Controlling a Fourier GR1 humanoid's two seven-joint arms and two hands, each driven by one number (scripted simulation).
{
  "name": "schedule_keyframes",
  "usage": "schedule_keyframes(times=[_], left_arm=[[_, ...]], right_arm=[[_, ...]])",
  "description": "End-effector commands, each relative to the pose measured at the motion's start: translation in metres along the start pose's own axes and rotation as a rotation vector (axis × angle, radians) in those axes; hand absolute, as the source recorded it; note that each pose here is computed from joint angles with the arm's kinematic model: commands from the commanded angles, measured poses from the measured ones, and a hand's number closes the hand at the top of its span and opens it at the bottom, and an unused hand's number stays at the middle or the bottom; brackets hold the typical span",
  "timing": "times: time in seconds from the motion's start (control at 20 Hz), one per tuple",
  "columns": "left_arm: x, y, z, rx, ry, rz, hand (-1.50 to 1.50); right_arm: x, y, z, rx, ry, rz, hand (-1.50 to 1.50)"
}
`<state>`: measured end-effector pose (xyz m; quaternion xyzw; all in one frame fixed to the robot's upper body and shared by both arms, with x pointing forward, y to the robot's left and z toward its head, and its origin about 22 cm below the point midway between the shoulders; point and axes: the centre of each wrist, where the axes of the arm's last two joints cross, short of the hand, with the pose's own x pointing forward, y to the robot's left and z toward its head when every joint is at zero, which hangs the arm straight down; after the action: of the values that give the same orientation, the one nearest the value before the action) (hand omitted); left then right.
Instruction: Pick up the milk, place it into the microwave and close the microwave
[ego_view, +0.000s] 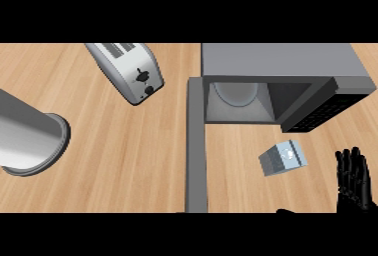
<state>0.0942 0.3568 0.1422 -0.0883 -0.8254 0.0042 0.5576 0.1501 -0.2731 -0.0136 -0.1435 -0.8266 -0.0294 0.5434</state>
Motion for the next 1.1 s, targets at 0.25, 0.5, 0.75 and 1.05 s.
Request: schedule_keyframes(times=[0.25, 0.5, 0.75, 1.05], left_arm=[[0.029, 0.013, 0.016, 0.000, -0.010, -0.013, -1.50], [0.016, 0.003, 0.019, -0.004, -0.024, -0.003, -1.50], [0.024, 0.018, 0.017, 0.001, -0.013, 0.003, -1.50], [0.028, -0.001, 0.018, -0.025, -0.015, 0.003, -1.50]], right_arm=[[-0.076, -0.016, 0.008, 0.003, 0.107, 0.041, -1.50], [-0.109, 0.006, 0.027, 0.022, 0.075, 0.078, -1.50], [-0.135, -0.010, 0.018, 0.041, 0.094, 0.117, -1.50], [-0.161, -0.021, 0.004, 0.042, 0.073, 0.094, -1.50]])
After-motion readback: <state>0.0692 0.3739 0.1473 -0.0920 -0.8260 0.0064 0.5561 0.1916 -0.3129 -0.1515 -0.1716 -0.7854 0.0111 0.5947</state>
